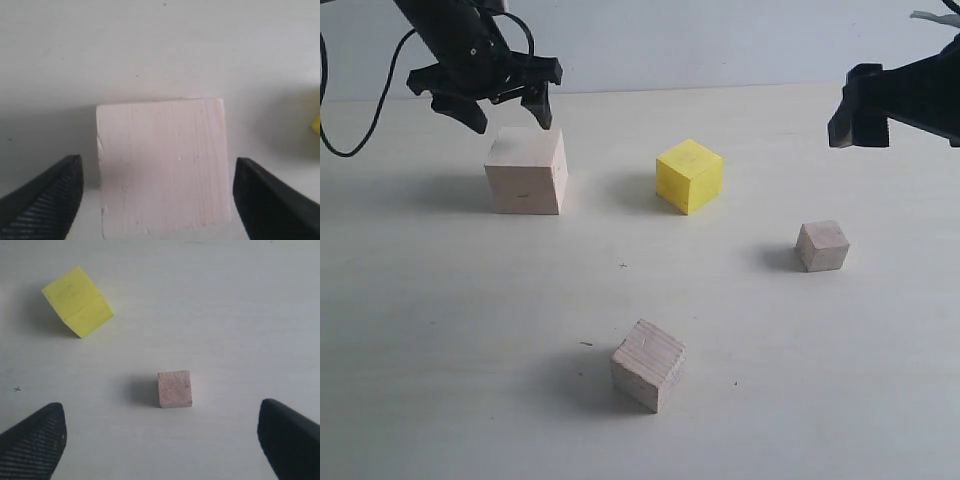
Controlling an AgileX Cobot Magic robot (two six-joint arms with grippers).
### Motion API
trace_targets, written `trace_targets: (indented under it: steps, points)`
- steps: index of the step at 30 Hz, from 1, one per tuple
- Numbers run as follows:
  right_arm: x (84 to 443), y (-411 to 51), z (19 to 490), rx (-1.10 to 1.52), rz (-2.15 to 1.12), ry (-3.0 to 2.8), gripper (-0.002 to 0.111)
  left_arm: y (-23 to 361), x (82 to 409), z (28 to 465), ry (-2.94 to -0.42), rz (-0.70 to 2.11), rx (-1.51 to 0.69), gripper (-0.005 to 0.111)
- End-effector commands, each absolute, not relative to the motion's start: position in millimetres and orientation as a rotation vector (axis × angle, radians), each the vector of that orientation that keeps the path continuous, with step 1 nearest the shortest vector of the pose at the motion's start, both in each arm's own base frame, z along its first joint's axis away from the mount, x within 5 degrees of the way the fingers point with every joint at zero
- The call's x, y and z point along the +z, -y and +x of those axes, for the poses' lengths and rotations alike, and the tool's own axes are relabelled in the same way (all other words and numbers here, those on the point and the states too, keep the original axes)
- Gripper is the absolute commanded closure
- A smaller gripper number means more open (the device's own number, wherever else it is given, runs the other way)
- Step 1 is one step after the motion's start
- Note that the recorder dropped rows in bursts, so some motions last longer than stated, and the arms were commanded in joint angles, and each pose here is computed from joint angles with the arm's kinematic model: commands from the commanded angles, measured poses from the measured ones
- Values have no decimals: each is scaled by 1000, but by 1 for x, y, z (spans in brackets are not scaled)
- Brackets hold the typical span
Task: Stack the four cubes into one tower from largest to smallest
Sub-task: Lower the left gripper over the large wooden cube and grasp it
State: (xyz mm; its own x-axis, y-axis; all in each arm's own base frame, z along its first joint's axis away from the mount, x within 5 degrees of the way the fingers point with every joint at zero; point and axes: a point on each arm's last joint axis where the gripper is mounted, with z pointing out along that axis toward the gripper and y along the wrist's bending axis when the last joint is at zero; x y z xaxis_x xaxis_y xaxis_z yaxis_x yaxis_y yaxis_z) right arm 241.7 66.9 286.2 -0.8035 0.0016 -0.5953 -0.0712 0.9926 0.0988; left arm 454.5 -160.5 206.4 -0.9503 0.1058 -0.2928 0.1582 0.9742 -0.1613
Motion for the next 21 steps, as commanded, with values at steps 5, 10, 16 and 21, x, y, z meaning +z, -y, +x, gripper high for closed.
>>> trace_targets:
  steps: [5, 10, 16, 21]
  points:
    - [290, -66, 242, 154, -55, -2486, 11, 165, 209, 452, -2843, 215, -266, 28]
    - [290, -66, 242, 157, -56, -2476, 11, 168, 209, 452, -2846, 195, -318, 6]
    - [290, -66, 242, 157, -56, -2476, 11, 165, 207, 454, -2834, 219, -253, 4]
    - [291, -66, 243, 159, -56, -2469, 11, 175, 194, 456, -2820, 257, -248, 4]
